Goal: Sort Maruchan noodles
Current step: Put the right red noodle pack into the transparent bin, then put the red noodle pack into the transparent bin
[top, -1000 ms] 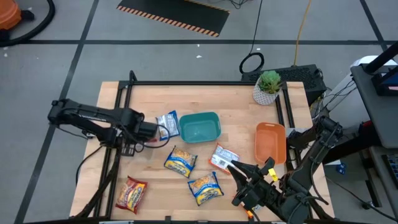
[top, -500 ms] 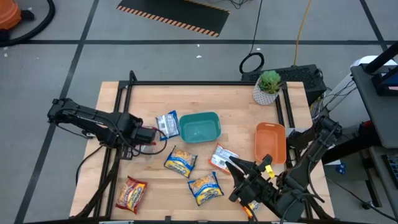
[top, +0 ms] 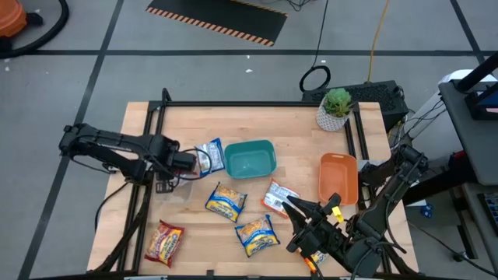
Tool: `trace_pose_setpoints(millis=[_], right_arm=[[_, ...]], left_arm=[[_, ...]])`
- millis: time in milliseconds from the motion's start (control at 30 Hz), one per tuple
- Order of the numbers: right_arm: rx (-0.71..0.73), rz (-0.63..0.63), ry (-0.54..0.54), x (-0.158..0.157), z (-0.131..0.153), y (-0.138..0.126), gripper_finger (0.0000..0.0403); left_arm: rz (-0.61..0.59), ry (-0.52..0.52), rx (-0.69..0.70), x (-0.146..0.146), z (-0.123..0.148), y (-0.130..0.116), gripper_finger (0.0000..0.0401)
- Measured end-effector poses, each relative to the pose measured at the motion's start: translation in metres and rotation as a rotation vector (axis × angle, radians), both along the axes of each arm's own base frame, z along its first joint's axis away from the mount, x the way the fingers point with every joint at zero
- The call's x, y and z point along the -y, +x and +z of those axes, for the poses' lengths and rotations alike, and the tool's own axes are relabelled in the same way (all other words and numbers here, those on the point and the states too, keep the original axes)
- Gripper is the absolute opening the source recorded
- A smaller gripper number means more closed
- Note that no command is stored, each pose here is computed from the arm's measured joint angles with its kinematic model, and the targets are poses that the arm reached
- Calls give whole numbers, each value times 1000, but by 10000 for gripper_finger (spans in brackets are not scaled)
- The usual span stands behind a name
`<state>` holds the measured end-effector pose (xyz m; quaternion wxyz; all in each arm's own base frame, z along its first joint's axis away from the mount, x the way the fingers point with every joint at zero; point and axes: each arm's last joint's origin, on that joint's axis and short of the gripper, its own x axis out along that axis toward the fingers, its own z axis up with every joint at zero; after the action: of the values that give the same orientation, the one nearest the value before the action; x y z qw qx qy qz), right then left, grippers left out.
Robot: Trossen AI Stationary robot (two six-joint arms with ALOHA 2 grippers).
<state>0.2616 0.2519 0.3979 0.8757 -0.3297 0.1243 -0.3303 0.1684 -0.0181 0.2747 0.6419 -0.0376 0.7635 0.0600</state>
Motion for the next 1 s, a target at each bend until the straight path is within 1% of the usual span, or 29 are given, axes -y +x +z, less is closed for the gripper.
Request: trace_pose_setpoints(millis=[133,267,367,467,567,667,767,833,933,1000], right_arm=[[0,0,0,0,0,0,98],[0,0,0,0,0,0,98],[0,-1,0,0,0,0,98],[2,-2,3,1,0,1,98],[16,-2,18,1,0,1,98],[36,-1,41,1,0,1,98],[74,-1,84,1,0,1,98],[110,-1,125,1,0,1,98],[182,0,207,1,0,1,98],[229,16,264,0,0,1,98]], left_arm=[[-58,-11,-1,-1,0,0,129],[-64,-13,21,1,6,2,135],[-55,-13,84,6,20,5,136],[-78,-21,166,14,40,8,136],[-100,-32,243,26,58,6,136],[-94,-18,299,39,70,2,136],[-82,31,351,53,75,-8,136],[-69,88,397,61,75,-15,136],[-8,197,487,75,70,-26,136],[33,237,541,84,65,-32,136]])
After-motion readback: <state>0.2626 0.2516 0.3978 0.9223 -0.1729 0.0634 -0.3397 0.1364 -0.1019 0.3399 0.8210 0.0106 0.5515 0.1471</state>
